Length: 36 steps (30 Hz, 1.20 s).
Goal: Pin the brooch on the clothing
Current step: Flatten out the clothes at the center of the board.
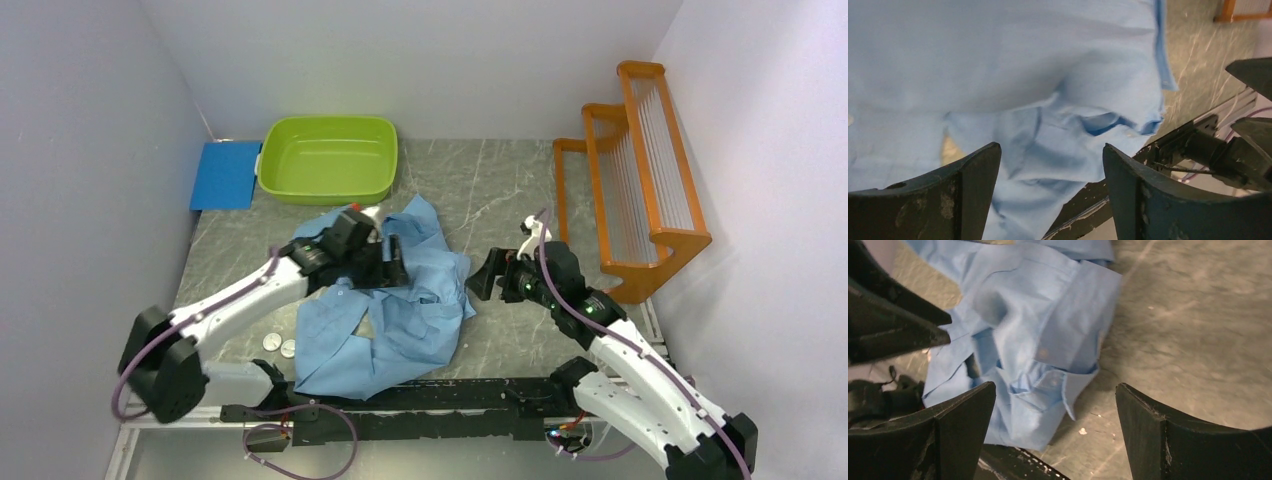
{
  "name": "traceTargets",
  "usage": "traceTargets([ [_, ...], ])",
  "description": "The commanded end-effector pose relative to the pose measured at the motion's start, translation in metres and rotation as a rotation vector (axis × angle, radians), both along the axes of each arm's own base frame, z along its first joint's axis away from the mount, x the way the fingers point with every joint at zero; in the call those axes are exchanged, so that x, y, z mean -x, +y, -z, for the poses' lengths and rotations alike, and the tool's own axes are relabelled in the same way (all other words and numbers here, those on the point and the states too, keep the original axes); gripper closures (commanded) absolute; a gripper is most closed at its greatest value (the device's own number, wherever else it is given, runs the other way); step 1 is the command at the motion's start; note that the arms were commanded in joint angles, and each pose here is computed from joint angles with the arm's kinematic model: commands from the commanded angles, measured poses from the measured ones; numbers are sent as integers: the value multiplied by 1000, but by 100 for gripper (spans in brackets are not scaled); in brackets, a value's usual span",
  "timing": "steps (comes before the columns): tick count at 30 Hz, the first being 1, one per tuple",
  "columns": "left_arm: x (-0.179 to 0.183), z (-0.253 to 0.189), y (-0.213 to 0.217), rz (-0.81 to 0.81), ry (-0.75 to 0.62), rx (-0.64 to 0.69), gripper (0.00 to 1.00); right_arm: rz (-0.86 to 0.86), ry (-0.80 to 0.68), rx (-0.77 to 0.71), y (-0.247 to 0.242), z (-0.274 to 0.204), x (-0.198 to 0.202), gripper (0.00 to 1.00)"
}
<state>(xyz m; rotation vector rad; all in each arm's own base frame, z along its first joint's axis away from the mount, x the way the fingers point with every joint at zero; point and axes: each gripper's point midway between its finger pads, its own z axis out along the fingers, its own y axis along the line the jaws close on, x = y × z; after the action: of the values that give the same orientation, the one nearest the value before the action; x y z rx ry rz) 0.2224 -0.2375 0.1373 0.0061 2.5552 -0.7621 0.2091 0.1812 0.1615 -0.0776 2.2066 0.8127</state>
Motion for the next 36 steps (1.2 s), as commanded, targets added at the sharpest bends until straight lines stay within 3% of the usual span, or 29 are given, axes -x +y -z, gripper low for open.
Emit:
traceTargets([
  [1, -4, -20, -64, 130, -102, -57, 19, 215, 30, 42, -35, 12, -4, 6],
  [6, 2, 1, -105, 193, -101, -221, 18, 292, 14, 40, -49, 11, -3, 5],
  [11, 1, 26, -110, 169, -83, -337, 22, 295, -10, 28, -50, 5, -3, 4],
  [13, -1, 30, -108, 149, -86, -343, 34, 270, -1, 27, -45, 7, -3, 3],
  [15, -1, 27, -106, 135, -97, -332, 53, 225, 6, 19, -37, 10, -2, 4],
  [20, -3, 8, -93, 99, -144, -274, 89, 100, 39, -17, -13, 19, 1, 4],
  [22, -6, -6, -79, 68, -160, -248, 97, 36, 36, -36, -2, 20, 1, 4],
  [25, -9, -22, -54, 34, -177, -186, 97, -70, 22, -89, 17, 16, 3, 4],
  [32, -11, -72, 4, -28, -237, 122, 97, -300, -15, -264, 61, -3, 8, 3],
  [36, 4, -89, 25, -37, -293, 193, 97, -379, 3, -355, 85, -10, 11, 4],
])
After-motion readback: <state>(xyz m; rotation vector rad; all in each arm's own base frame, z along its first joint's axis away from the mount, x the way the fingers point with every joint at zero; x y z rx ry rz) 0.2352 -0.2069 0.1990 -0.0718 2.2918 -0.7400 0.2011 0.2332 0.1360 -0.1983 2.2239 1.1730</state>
